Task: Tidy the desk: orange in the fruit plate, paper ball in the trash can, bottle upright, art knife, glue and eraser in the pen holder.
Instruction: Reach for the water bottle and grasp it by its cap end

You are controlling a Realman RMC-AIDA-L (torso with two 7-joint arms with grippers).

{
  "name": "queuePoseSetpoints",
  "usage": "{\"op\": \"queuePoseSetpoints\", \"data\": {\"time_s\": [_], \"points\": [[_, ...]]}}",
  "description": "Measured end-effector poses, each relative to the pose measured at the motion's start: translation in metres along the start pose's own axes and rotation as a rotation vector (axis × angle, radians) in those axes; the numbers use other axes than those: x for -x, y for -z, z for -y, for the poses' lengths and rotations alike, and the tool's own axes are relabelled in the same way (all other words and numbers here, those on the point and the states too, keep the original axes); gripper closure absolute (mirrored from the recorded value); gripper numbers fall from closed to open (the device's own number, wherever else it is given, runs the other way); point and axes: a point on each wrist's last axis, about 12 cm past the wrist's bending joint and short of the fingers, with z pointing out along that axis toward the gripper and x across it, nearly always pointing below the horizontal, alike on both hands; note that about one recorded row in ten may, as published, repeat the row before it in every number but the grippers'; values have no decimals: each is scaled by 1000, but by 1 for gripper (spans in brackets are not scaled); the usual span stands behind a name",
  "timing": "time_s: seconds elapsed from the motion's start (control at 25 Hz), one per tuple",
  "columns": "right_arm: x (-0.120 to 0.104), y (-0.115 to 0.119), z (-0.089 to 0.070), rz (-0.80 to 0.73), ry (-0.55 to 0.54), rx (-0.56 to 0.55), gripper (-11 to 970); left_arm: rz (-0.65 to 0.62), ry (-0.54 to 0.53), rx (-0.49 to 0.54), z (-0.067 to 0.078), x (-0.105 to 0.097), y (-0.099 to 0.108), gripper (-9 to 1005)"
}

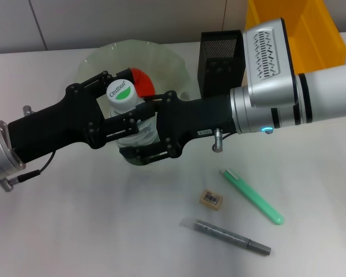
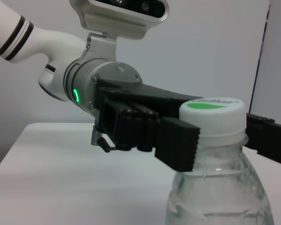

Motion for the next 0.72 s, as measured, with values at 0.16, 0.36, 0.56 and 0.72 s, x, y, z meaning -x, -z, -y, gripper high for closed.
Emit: {"op": "queuePoseSetpoints", "data": {"time_s": [0.16, 0.36, 0.56, 0.72], "points": [[1, 0, 0, 8, -4, -5, 192, 1, 1, -3, 1, 0, 0, 197], [0, 0, 0, 11, -10, -6, 192, 4, -4, 0, 1, 0, 1, 287], [-1, 0, 0, 11, -11, -5, 192, 9, -6, -14, 2, 0, 1, 510], [-1, 0, -1, 14, -7, -8, 192, 10, -6, -17, 3, 0, 1, 512]]}}
